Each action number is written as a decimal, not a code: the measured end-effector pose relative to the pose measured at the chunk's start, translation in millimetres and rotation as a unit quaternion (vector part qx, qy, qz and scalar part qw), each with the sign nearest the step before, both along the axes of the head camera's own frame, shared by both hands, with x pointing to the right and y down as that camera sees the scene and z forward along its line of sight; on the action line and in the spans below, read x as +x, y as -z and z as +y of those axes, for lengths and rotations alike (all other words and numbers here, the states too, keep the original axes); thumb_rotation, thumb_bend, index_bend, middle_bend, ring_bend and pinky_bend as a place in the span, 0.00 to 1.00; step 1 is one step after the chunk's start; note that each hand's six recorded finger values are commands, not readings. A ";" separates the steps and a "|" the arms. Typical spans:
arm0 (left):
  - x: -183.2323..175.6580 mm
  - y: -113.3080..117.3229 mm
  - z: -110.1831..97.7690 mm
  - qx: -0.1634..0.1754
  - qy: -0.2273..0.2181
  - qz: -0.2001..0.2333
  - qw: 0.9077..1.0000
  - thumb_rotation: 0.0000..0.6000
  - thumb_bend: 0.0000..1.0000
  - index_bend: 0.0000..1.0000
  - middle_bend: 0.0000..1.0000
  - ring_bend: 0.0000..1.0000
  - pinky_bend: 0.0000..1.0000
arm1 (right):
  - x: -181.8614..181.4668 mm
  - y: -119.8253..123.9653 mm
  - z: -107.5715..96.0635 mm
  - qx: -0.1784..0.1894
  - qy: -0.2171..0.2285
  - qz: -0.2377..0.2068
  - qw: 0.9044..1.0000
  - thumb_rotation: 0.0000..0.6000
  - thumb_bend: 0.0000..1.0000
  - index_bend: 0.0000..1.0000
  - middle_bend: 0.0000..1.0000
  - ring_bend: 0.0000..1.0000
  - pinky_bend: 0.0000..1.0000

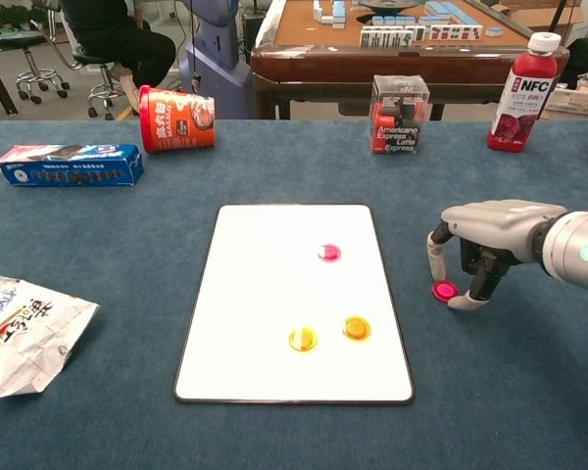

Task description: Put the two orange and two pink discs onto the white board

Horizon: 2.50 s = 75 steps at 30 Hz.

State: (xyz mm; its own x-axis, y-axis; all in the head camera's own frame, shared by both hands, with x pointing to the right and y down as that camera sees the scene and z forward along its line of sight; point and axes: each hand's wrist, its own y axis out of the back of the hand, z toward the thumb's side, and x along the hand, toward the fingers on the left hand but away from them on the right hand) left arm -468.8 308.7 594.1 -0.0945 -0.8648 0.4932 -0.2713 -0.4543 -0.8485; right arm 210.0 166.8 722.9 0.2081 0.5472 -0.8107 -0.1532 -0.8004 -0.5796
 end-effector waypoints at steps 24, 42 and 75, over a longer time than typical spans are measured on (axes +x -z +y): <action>2.1 -0.1 -4.0 0.003 -0.004 0.001 1.000 1.00 0.31 0.39 0.62 0.56 0.75 | -23.5 31.5 -43.5 0.049 -0.011 -0.040 0.998 1.00 0.23 0.52 1.00 1.00 1.00; -1.2 0.4 -7.4 0.008 0.000 0.001 1.000 1.00 0.31 0.39 0.62 0.56 0.75 | -130.7 54.1 -69.0 0.056 0.037 -0.096 0.993 1.00 0.23 0.52 1.00 1.00 1.00; -12.0 1.2 2.8 -0.001 0.012 -0.002 1.000 1.00 0.31 0.39 0.62 0.56 0.75 | -180.6 3.4 -49.6 -0.004 0.042 -0.084 0.996 1.00 0.23 0.52 1.00 1.00 1.00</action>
